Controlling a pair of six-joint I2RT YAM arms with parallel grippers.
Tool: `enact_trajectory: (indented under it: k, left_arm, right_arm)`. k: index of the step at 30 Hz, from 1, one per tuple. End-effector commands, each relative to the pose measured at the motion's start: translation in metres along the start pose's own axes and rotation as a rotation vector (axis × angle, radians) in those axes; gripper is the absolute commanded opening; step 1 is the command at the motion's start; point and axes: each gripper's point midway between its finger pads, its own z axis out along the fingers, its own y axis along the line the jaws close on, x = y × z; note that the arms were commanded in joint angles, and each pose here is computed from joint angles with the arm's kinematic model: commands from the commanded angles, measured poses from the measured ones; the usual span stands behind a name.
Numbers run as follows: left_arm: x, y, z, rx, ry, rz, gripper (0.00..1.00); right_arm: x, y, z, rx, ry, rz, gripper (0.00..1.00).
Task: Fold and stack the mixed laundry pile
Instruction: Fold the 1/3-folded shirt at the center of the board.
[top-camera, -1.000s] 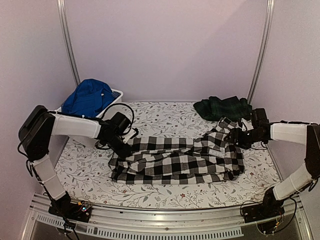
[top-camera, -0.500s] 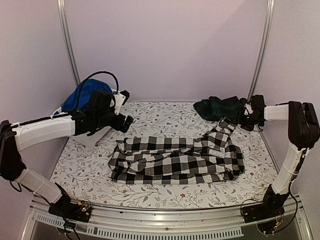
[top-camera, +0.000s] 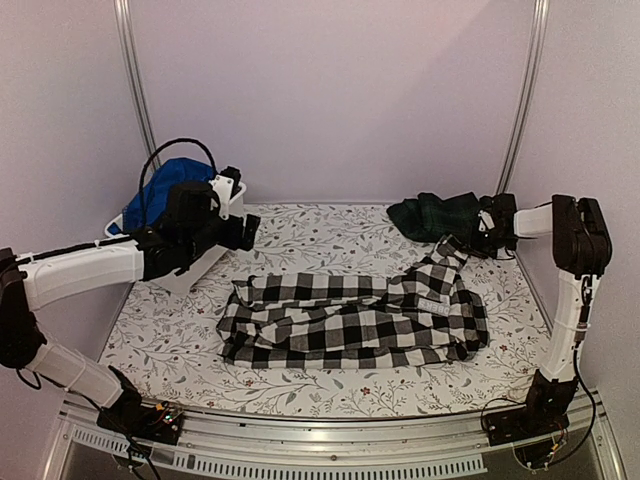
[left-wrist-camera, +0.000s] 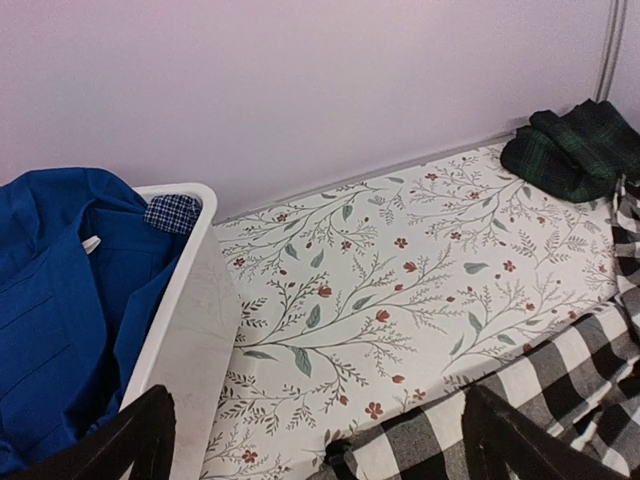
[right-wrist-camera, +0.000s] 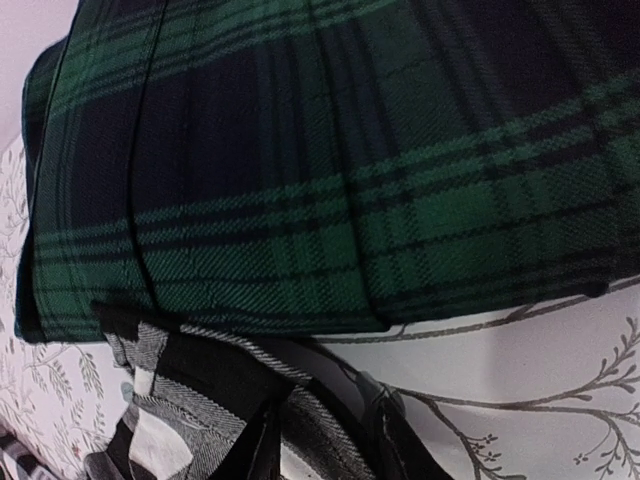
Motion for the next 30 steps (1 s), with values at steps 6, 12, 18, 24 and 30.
enact_trajectory:
  k: [6,12,18,24,30]
  left_arm:
    - [-0.035,-0.001,-0.009,0.080,-0.102,-0.051,1.00]
    - [-0.053,-0.019,-0.019,0.182,-0.157,-0.004,1.00]
    - [-0.071,-0.065,-0.041,0.364,-0.241,0.175,1.00]
    - [-0.081,-0.139,-0.077,0.558,-0.330,0.402,1.00]
    - [-0.090,-0.198,-0.093,0.659,-0.373,0.507,0.99]
  right_arm:
    - [-0.014,0.063,-0.052,-0.255,-0.055,-0.111,0.00]
    - [-0.036,0.157,-0.151,-0.451,-0.192,-0.311,0.00]
    - [-0.005,0.241,-0.225,-0.652,-0.194,-0.518,0.00]
    - [0.058,0.307,-0.267,-0.790,-0.150,-0.706,0.00]
    - [0.110,0.341,-0.287,-0.875,-0.095,-0.795,0.00]
